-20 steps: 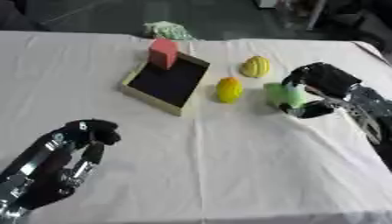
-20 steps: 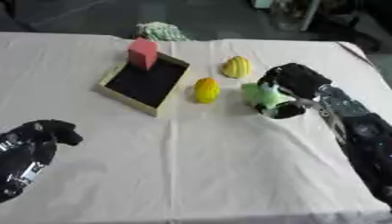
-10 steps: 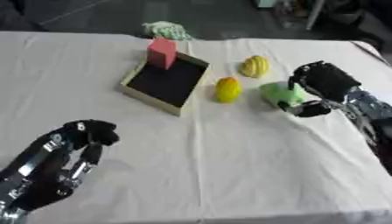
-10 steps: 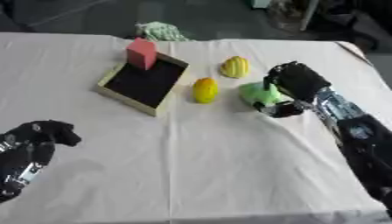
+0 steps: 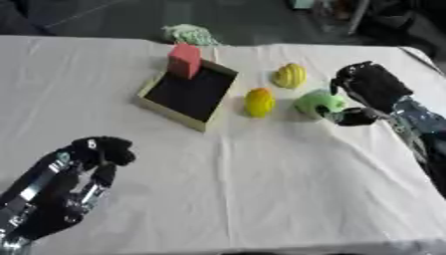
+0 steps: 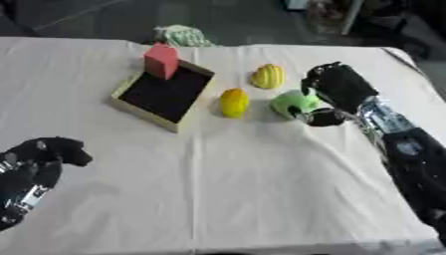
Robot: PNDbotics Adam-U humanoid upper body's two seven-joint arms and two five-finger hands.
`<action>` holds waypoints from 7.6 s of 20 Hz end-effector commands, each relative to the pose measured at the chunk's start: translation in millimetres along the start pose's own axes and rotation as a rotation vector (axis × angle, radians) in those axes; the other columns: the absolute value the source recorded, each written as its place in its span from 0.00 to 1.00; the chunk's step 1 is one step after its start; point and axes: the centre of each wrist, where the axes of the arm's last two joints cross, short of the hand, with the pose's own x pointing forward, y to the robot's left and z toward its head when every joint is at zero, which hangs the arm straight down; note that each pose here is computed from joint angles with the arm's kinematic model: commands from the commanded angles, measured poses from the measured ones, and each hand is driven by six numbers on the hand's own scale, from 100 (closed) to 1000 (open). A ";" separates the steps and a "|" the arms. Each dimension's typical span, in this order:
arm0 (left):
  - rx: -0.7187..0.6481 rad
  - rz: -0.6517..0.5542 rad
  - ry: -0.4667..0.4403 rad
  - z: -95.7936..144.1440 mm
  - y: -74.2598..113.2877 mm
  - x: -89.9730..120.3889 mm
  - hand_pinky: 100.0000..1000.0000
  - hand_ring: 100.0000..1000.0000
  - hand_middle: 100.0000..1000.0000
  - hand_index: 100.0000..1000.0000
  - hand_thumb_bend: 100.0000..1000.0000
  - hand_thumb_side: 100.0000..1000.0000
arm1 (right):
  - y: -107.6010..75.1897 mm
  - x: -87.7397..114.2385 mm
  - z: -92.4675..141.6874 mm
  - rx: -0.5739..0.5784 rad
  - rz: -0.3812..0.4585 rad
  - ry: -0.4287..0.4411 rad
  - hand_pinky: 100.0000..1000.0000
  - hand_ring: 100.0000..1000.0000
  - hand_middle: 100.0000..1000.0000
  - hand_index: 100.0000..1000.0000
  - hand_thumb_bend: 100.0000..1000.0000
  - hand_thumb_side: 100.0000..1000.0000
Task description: Pick up objects on the table and place them in the box.
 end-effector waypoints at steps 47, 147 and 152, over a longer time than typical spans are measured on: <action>0.000 -0.021 -0.030 -3.9 2.4 8.2 0.73 0.70 0.60 0.79 0.00 0.57 | 3.3 -19.0 1.0 0.134 -0.276 0.231 0.09 0.30 0.18 0.40 0.00 0.08; -0.067 0.004 -0.123 -21.5 -1.5 17.2 0.73 0.70 0.59 0.79 0.00 0.59 | -36.3 -54.3 -70.5 0.492 -0.336 0.427 0.82 0.94 0.98 1.00 0.00 0.21; -0.067 0.004 -0.122 -21.5 -1.8 17.1 0.73 0.70 0.59 0.79 0.00 0.59 | -26.5 -49.0 -68.5 0.532 -0.264 0.450 0.79 0.89 0.88 0.97 0.00 0.27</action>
